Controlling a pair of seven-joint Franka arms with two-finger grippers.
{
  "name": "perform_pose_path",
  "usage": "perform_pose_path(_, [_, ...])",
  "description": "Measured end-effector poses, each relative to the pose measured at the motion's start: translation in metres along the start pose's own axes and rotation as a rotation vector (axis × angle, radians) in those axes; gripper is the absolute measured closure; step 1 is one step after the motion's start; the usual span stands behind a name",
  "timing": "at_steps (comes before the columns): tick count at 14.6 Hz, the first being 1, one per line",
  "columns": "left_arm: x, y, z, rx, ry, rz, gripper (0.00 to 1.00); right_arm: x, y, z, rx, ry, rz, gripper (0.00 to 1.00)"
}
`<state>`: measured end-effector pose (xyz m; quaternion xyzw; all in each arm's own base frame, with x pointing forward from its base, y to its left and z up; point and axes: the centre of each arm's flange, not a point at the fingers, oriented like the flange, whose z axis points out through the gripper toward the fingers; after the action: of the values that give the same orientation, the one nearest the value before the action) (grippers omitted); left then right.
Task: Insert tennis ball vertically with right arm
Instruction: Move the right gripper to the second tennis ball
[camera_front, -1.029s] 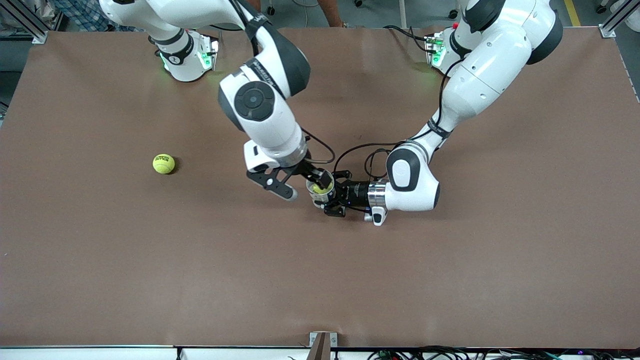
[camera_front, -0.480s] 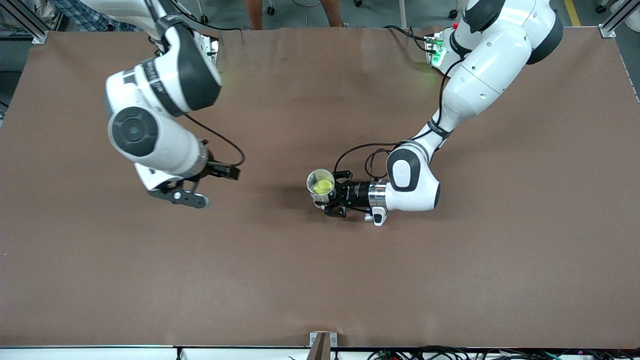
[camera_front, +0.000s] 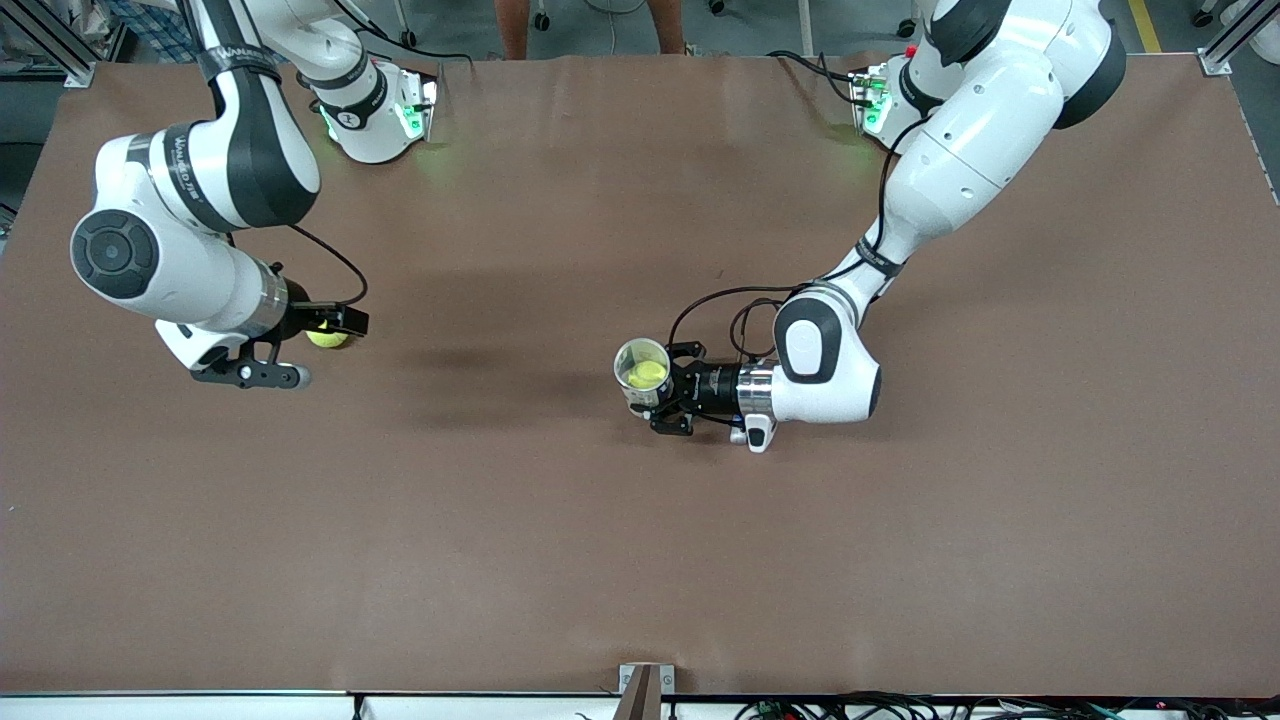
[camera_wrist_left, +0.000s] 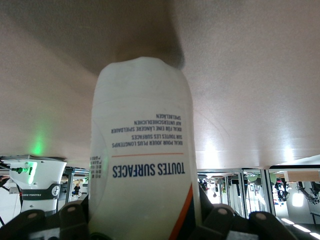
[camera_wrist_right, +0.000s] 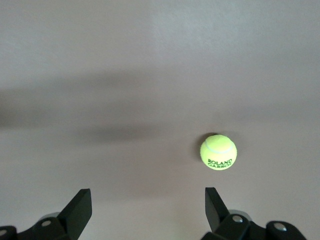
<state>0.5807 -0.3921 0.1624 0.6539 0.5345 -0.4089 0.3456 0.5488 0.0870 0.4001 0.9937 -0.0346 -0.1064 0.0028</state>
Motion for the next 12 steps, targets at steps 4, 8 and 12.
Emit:
perform_pose_path(4, [0.0,0.0,0.0,0.0,0.0,0.0,0.28,-0.013,0.041,0.049,0.008,0.001,-0.029,0.0])
perform_pose_path(8, [-0.001,-0.001,0.001,0.002,0.0,0.001,0.28,-0.012,0.084,0.078,0.017,0.041,-0.044,0.0])
perform_pose_path(12, [-0.001,-0.001,0.002,0.003,0.0,0.001,0.25,-0.011,0.12,0.114,0.014,0.066,-0.041,0.0])
